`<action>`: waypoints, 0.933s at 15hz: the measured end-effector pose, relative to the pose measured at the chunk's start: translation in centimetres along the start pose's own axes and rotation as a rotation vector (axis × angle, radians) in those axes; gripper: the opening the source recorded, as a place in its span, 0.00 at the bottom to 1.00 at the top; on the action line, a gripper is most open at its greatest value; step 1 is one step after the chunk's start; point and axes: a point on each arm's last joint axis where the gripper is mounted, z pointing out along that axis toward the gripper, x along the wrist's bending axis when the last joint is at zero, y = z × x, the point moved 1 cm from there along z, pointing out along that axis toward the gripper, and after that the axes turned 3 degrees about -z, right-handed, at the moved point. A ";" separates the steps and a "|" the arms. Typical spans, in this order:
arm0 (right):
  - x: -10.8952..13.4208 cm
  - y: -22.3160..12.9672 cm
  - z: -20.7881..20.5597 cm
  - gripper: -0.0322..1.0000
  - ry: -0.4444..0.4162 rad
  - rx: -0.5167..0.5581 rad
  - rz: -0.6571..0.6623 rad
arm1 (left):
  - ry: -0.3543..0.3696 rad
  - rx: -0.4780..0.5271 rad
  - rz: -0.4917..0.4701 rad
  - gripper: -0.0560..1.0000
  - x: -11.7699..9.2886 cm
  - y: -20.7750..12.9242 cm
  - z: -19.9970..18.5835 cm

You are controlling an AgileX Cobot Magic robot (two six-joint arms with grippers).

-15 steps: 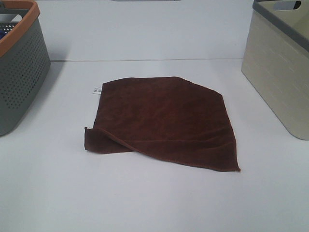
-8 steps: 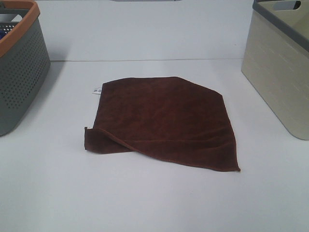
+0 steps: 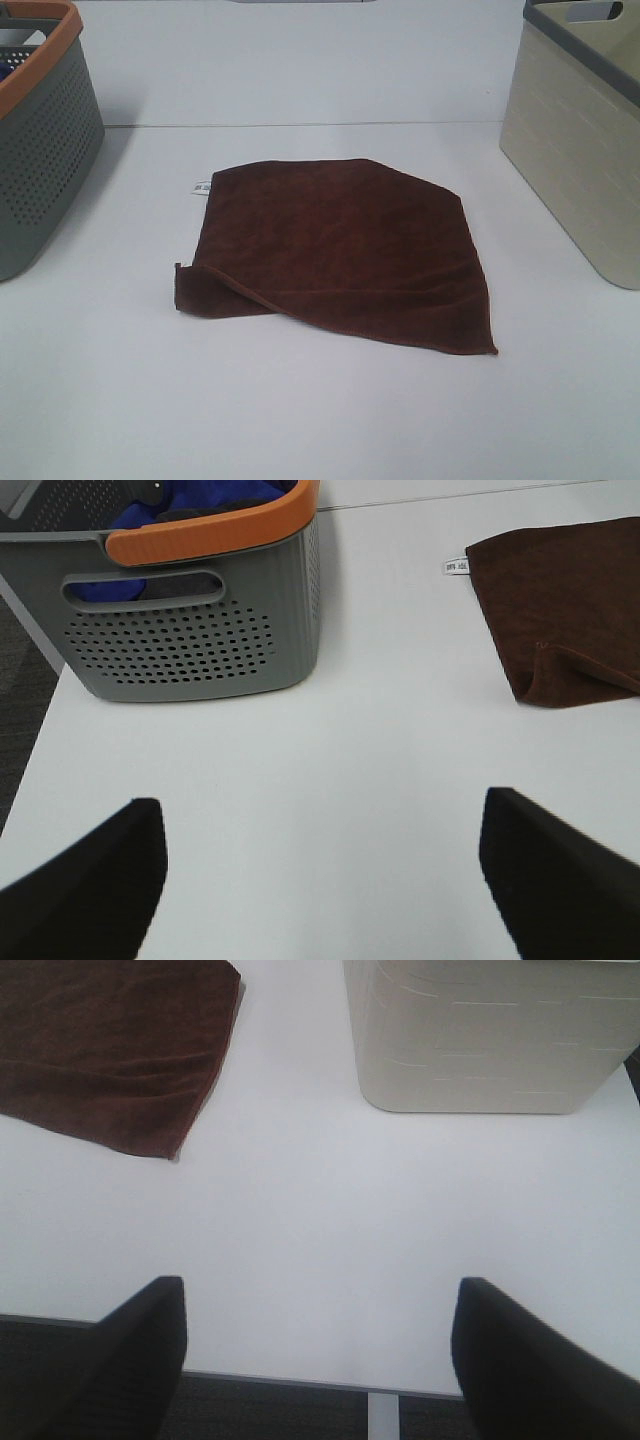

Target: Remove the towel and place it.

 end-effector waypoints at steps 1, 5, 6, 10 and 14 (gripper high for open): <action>0.0 0.0 0.0 0.66 0.000 0.000 0.000 | 0.001 0.000 -0.002 0.82 0.0 0.0 0.0; 0.0 0.0 0.0 0.66 0.000 0.000 0.000 | 0.041 0.002 -0.045 0.82 0.4 0.0 0.0; 0.0 0.0 0.0 0.66 0.000 0.000 0.000 | 0.050 0.002 -0.052 0.82 0.5 0.0 0.0; 0.0 0.0 0.0 0.66 0.000 0.000 0.000 | 0.052 -0.002 -0.054 0.82 0.5 0.0 0.0; 0.0 0.0 0.0 0.66 0.000 0.000 0.000 | 0.052 -0.004 -0.054 0.82 0.5 0.0 0.0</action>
